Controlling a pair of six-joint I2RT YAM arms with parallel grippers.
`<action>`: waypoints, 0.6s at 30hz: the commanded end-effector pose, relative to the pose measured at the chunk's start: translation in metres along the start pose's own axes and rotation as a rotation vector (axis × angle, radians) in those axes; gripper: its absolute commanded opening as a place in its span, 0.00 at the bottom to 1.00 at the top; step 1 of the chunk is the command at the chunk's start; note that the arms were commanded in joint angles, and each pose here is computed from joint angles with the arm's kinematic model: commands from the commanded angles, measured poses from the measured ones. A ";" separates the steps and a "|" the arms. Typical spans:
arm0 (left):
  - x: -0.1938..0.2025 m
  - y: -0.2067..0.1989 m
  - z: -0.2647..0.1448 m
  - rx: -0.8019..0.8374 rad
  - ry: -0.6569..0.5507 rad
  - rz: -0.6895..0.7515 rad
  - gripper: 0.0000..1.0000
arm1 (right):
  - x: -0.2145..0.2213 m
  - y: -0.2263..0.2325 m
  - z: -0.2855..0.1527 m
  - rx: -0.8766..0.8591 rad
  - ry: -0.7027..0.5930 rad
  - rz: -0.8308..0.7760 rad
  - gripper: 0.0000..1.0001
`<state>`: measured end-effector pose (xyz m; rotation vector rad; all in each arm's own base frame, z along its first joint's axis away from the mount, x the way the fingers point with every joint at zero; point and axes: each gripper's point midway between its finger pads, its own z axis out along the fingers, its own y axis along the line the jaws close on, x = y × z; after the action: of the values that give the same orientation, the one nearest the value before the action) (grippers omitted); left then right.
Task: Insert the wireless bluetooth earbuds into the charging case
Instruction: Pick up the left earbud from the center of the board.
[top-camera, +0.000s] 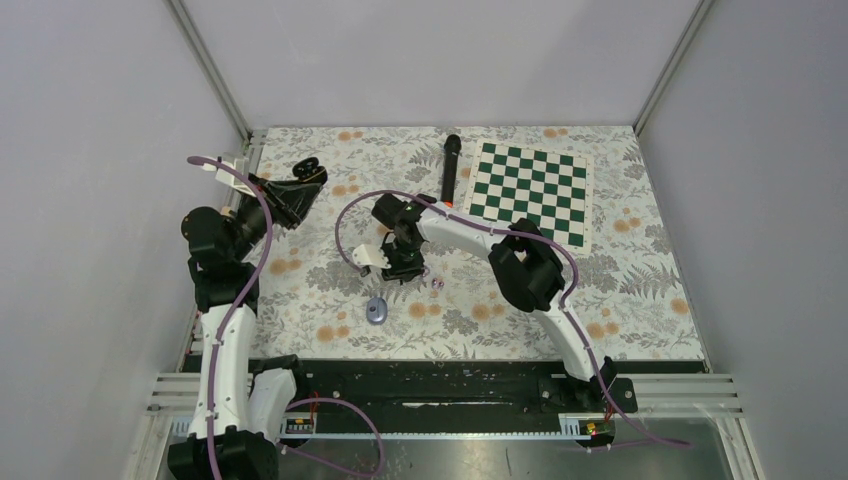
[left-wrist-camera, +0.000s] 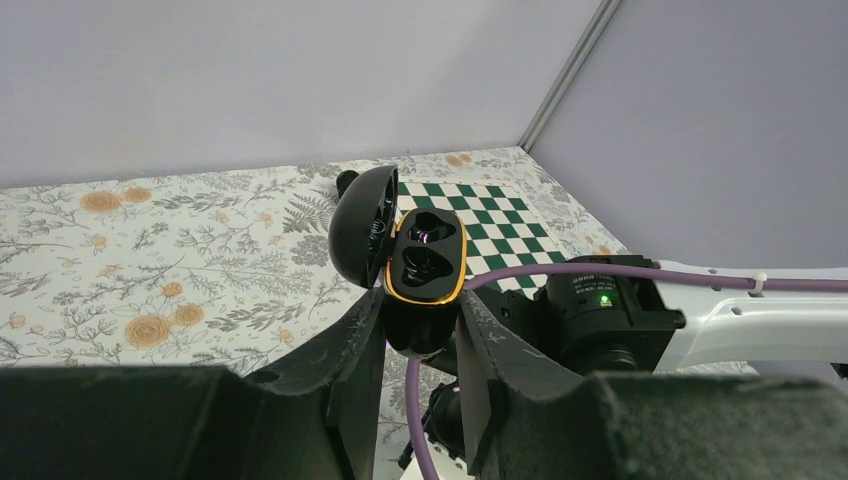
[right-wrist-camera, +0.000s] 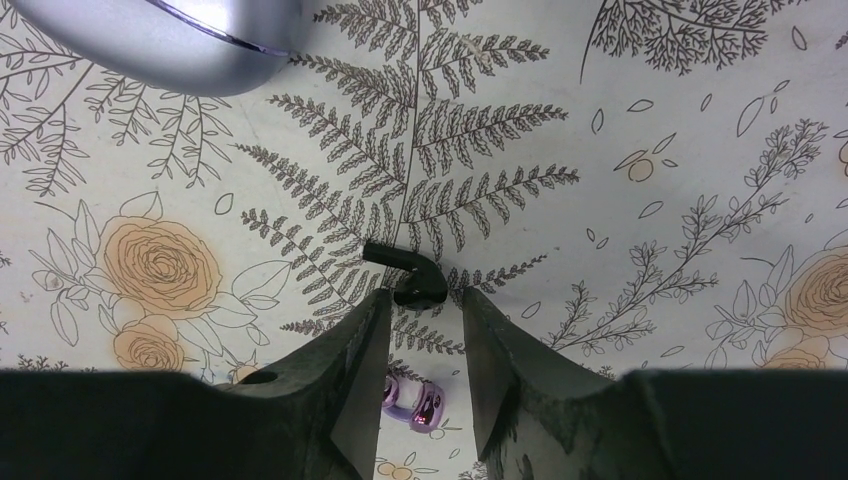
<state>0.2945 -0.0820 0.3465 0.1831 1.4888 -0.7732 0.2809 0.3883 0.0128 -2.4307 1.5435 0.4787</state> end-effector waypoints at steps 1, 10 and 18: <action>-0.010 -0.007 -0.001 0.033 -0.041 0.041 0.00 | -0.009 -0.001 -0.003 0.005 0.011 -0.027 0.39; -0.007 -0.006 0.000 0.037 -0.039 0.034 0.00 | -0.008 0.001 -0.002 0.000 0.018 -0.033 0.35; -0.006 -0.006 0.000 0.038 -0.038 0.033 0.00 | -0.008 0.001 0.000 0.003 0.023 -0.030 0.41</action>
<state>0.2954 -0.0822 0.3409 0.1771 1.4881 -0.7818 0.2800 0.3889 0.0124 -2.4437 1.5368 0.4531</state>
